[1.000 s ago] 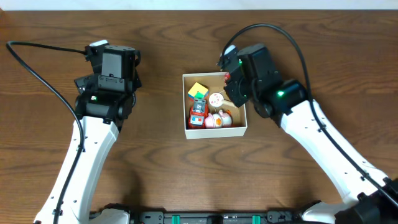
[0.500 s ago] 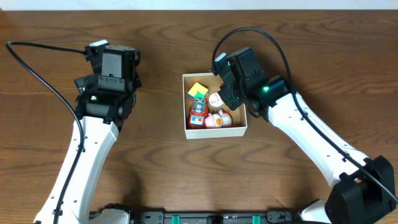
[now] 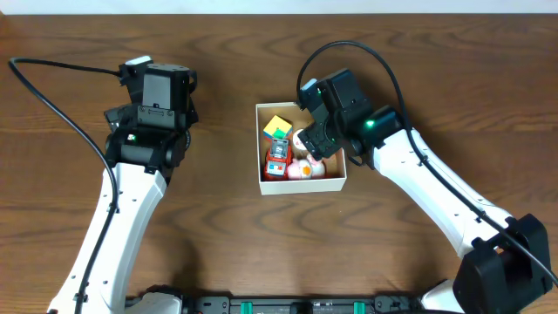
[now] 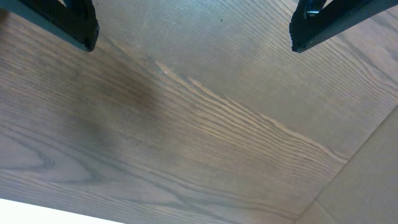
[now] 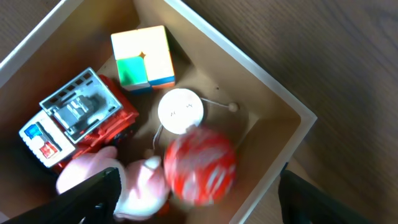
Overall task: Pack container
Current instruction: 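Carry the red ball over the box and lower it inside, then open the right gripper and lift it away from the box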
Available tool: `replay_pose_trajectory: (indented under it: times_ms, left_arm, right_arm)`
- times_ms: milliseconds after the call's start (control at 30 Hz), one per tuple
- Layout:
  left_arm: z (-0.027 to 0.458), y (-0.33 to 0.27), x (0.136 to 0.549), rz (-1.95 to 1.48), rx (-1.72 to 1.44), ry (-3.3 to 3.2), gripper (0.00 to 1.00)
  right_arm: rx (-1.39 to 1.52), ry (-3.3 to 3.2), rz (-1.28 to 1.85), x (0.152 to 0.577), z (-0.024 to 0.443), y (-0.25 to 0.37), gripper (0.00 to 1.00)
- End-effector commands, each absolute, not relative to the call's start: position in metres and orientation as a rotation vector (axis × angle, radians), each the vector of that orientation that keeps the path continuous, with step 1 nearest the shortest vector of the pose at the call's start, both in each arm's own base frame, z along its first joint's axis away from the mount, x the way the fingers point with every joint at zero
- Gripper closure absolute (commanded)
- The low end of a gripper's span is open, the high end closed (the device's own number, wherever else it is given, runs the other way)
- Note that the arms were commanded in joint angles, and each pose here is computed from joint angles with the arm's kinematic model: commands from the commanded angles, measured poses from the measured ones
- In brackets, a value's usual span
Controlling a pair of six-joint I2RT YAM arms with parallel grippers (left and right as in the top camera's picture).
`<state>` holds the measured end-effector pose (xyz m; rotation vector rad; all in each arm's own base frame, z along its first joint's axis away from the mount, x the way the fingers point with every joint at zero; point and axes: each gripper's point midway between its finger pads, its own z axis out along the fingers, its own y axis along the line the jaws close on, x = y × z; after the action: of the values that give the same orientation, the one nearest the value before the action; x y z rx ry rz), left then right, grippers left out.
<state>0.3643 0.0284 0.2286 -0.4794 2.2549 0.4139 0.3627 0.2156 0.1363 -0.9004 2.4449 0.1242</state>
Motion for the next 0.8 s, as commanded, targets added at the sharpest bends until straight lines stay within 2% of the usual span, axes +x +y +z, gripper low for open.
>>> replay_pose_trajectory:
  times_ms: [0, 167, 333, 633, 700, 767]
  left_arm:
    - [0.237, 0.033, 0.364, 0.42, -0.509, 2.222, 0.02]
    - [0.237, 0.033, 0.364, 0.42, -0.509, 2.222, 0.02]
    - [0.237, 0.033, 0.364, 0.419, -0.509, 2.223, 0.02]
    - [0.237, 0.033, 0.364, 0.42, -0.509, 2.222, 0.02]
    - [0.237, 0.033, 0.364, 0.42, -0.509, 2.222, 0.02]
    - [0.237, 0.033, 0.364, 0.42, -0.509, 2.222, 0.02]
  right_arm:
    - [-0.916, 2.438, 0.129, 0.362, 0.136, 0.221, 0.16]
    - [-0.868, 2.423, 0.059, 0.372, 0.139, 0.213, 0.15]
    - [-0.571, 2.46, -0.132, 0.393, 0.144, 0.174, 0.13]
    - [-0.261, 2.504, -0.146, 0.409, 0.145, 0.128, 0.12]
    - [-0.233, 2.507, -0.154, 0.412, 0.145, 0.12, 0.09]
    - [-0.215, 2.51, -0.163, 0.414, 0.145, 0.113, 0.02]
